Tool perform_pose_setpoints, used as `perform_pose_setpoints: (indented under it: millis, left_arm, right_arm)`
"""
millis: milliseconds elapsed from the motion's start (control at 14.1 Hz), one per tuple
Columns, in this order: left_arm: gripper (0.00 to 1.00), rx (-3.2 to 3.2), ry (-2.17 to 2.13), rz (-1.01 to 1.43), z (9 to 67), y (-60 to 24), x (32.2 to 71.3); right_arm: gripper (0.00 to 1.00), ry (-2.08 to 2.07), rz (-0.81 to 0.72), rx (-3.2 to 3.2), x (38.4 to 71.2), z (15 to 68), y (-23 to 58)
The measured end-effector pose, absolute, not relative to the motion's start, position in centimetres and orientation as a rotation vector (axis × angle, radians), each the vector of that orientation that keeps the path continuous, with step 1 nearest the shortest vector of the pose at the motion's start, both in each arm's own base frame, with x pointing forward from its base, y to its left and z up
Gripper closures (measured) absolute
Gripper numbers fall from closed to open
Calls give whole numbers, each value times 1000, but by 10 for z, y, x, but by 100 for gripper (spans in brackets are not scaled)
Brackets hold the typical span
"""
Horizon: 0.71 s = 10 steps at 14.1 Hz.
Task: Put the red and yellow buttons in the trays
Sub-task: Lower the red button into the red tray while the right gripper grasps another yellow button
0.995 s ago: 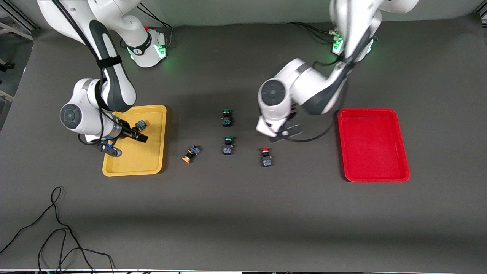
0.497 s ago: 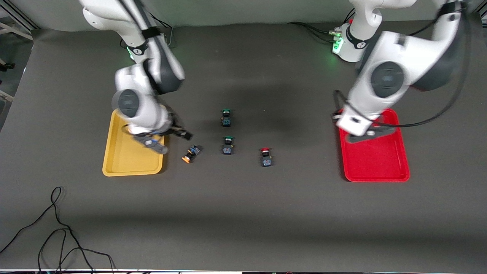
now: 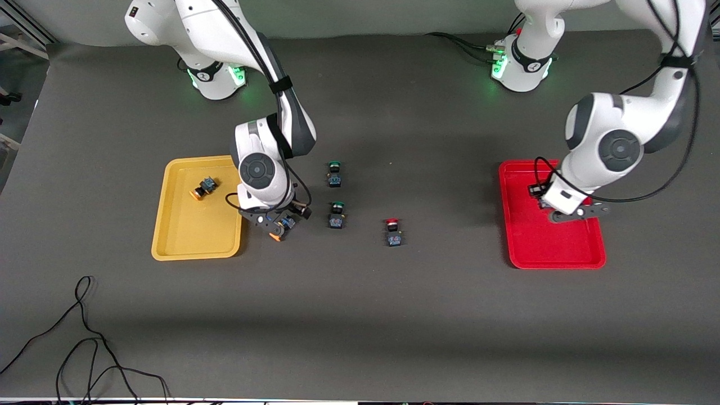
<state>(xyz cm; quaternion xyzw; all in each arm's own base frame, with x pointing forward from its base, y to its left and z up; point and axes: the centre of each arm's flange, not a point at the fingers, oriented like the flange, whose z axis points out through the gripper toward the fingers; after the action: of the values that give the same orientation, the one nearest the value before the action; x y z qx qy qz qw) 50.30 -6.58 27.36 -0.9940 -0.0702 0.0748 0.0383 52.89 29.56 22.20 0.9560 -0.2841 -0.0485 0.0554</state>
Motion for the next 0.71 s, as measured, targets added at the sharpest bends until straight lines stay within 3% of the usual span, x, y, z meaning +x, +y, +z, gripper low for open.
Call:
perform_pose_setpoints:
  millis: [497,710]
  left_arm:
    - [57,-3079,-252,264,211,-47,487]
    - [27,-3078,-251,236,228,-46,495]
  right_arm:
    - [0,-1030,-128,2894,553,196,264]
    - [4,-1027,-125,2890,554,180,269]
